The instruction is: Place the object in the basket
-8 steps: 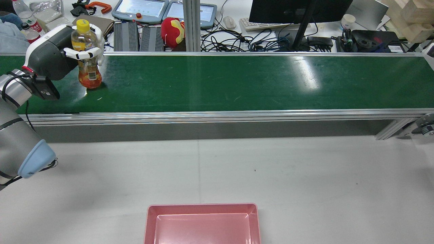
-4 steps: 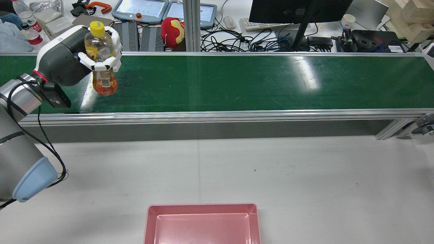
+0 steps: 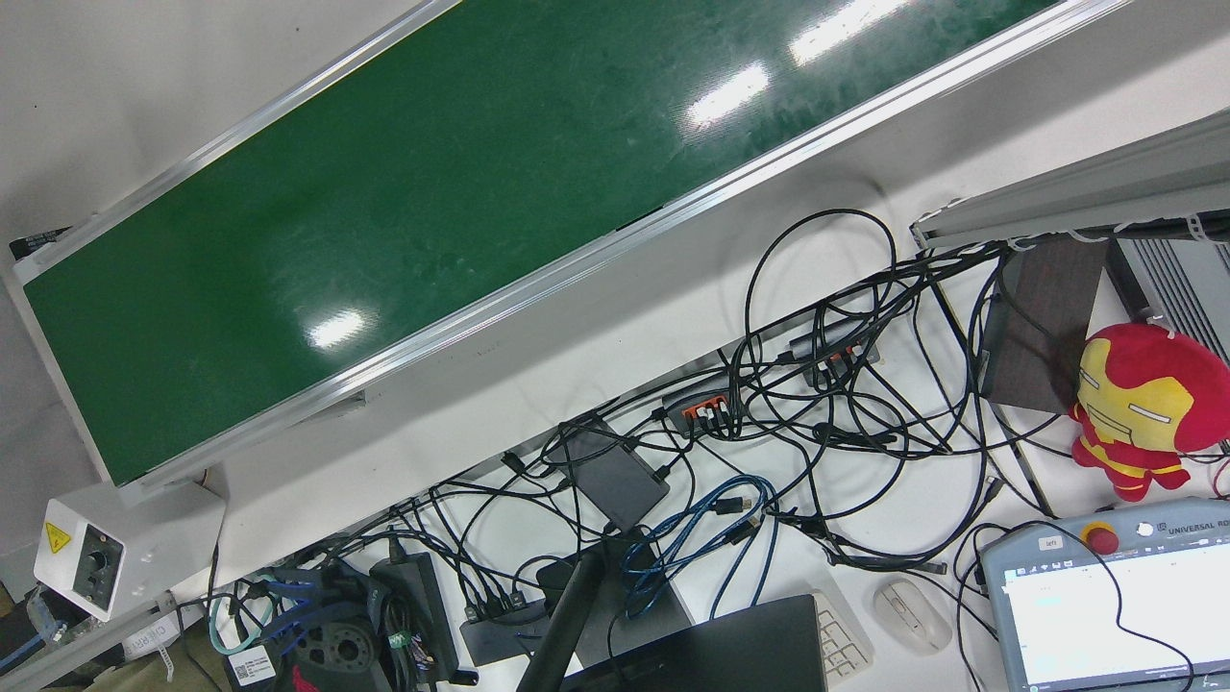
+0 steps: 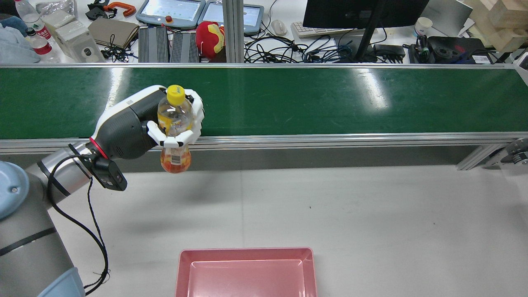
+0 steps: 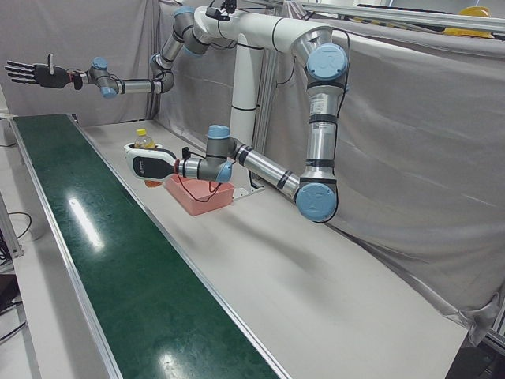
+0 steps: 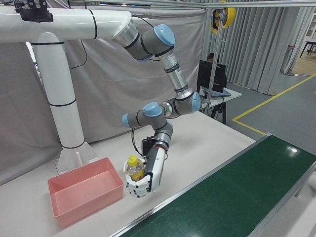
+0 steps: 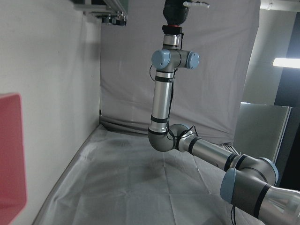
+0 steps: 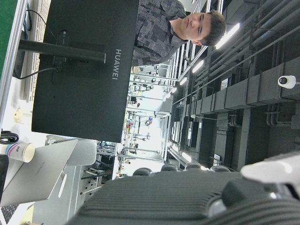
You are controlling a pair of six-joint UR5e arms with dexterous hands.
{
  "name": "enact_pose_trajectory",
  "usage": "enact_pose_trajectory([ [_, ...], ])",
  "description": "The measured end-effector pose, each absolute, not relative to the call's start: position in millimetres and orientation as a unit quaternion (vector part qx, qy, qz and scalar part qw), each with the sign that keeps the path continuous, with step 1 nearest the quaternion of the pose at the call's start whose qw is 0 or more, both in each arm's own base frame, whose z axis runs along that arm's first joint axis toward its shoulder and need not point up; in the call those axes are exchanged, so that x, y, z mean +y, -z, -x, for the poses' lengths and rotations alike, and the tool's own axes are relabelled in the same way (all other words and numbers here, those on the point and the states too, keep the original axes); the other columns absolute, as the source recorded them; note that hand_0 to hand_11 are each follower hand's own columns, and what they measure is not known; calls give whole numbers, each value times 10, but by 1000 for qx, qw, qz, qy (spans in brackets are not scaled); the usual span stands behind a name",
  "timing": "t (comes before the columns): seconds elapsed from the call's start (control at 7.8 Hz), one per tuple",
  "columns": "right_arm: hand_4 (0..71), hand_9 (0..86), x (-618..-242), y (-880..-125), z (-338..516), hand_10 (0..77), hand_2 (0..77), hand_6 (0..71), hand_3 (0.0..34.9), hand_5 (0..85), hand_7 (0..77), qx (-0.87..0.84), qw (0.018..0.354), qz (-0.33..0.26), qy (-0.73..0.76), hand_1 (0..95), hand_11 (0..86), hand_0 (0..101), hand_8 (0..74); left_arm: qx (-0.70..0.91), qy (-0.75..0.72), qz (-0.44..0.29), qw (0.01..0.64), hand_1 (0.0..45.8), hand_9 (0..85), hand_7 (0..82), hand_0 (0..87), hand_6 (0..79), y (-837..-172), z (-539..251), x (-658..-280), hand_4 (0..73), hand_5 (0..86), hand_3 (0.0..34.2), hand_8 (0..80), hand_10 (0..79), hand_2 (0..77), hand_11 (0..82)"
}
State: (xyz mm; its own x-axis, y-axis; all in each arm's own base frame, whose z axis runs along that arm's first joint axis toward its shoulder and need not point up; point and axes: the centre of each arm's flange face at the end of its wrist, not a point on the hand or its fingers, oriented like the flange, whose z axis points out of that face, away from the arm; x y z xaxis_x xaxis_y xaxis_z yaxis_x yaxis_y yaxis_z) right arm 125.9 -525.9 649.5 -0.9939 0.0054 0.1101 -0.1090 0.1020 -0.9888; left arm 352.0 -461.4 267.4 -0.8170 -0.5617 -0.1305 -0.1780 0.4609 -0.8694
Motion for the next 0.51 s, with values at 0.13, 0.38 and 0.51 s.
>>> enact_pose_trajectory([
  [0.13,0,0,-5258,-6496,-1259,0,0,0,2,0,5,-741,43,-35,-669,0,0,0,0,820,460,255,225,98,562,529,748,616,-2644,-3856,-4281,475,562,0,644,480,535,605],
  [0.38,0,0,-5258,-6498,-1260,0,0,0,2,0,5,-741,42,-35,-669,0,0,1,0,805,433,295,279,98,562,529,757,616,-2621,-4464,-3572,485,551,0,644,480,535,605],
  [0.51,0,0,-5258,-6498,-1260,0,0,0,2,0,5,-741,43,-35,-669,0,0,3,0,799,420,311,298,98,556,524,785,627,-2606,-4673,-3263,485,551,0,644,442,535,622],
])
